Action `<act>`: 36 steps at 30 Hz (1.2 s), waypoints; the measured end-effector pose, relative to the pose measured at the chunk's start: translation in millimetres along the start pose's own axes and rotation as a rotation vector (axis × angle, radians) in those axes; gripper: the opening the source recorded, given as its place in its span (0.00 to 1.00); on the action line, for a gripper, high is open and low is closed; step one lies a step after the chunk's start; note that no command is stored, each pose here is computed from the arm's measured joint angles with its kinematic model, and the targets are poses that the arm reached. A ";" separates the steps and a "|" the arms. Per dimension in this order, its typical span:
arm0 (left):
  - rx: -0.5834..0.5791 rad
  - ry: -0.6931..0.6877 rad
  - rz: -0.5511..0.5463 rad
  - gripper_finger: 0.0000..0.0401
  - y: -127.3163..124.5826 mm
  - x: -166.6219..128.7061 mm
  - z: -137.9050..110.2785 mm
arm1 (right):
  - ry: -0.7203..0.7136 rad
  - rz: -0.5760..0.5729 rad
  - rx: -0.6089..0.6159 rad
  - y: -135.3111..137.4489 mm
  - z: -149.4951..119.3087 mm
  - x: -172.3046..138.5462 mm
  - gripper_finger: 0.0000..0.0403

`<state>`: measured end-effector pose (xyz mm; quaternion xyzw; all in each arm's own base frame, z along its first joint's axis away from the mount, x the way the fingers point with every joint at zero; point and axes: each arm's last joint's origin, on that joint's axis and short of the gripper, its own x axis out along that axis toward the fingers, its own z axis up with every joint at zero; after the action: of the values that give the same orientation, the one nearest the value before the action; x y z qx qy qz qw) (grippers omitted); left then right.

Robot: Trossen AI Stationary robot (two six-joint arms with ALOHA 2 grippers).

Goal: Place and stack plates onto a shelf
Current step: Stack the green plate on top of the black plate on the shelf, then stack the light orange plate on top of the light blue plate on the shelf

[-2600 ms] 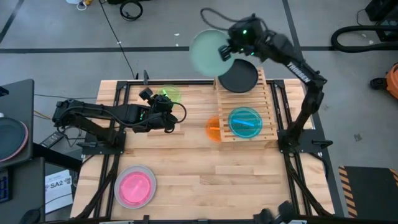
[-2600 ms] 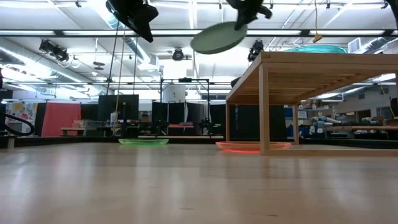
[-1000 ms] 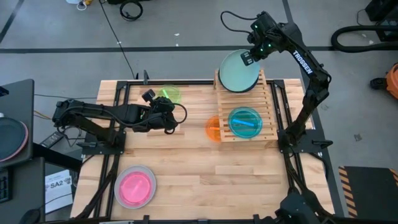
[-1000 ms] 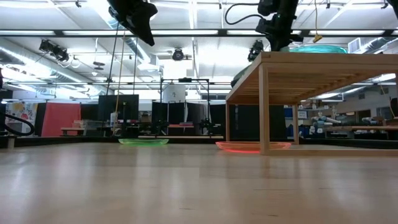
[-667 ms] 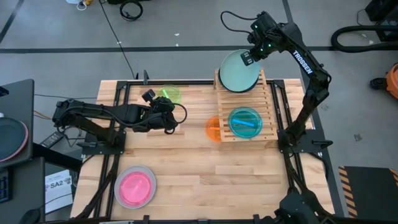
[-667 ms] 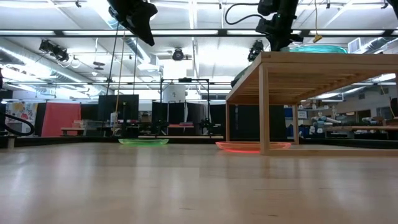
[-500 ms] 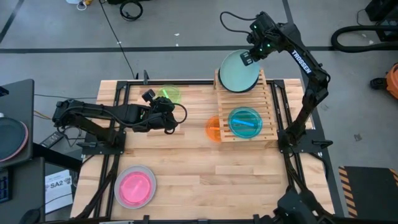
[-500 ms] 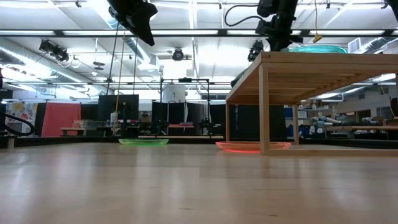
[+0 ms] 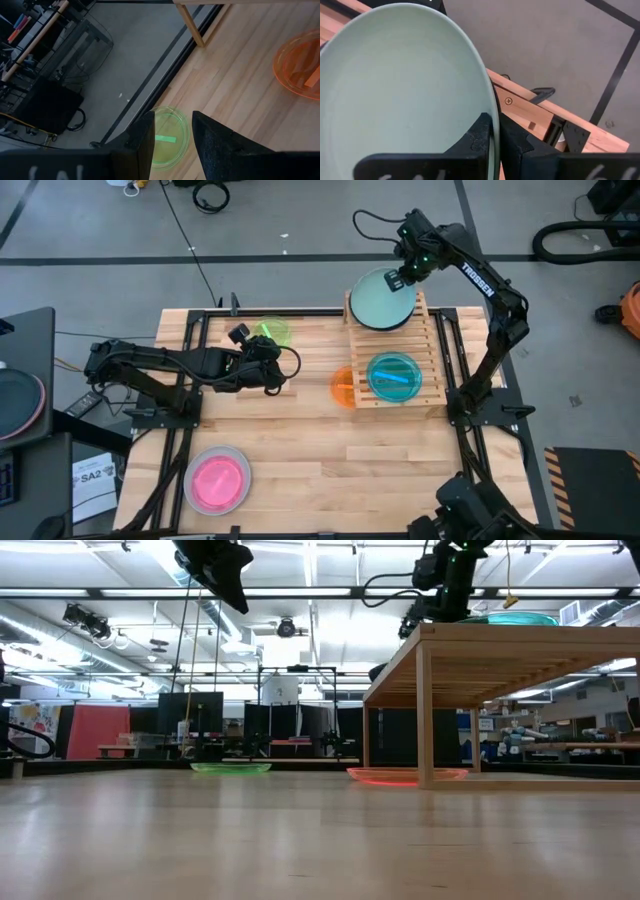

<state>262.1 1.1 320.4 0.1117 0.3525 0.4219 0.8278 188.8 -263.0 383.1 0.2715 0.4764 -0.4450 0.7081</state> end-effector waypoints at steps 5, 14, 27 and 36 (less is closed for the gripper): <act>0.000 0.000 0.000 0.34 0.0 0.0 0.0 | 0.006 -0.007 0.000 0.0 -0.5 3.3 0.09; 0.000 0.000 0.000 0.34 0.0 0.0 0.0 | 0.009 -0.015 -0.002 -0.1 -0.5 4.2 0.13; 0.000 0.000 0.000 0.34 0.0 0.0 0.0 | 0.011 -0.019 -0.003 -0.1 -0.6 4.6 0.27; -0.001 0.000 0.000 0.34 0.0 0.0 0.0 | 0.012 -0.021 -0.003 -0.2 -0.7 4.6 0.41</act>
<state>262.1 1.1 320.4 0.1115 0.3523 0.4219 0.8279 189.0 -264.3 378.7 0.2681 0.4840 -0.4502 0.7008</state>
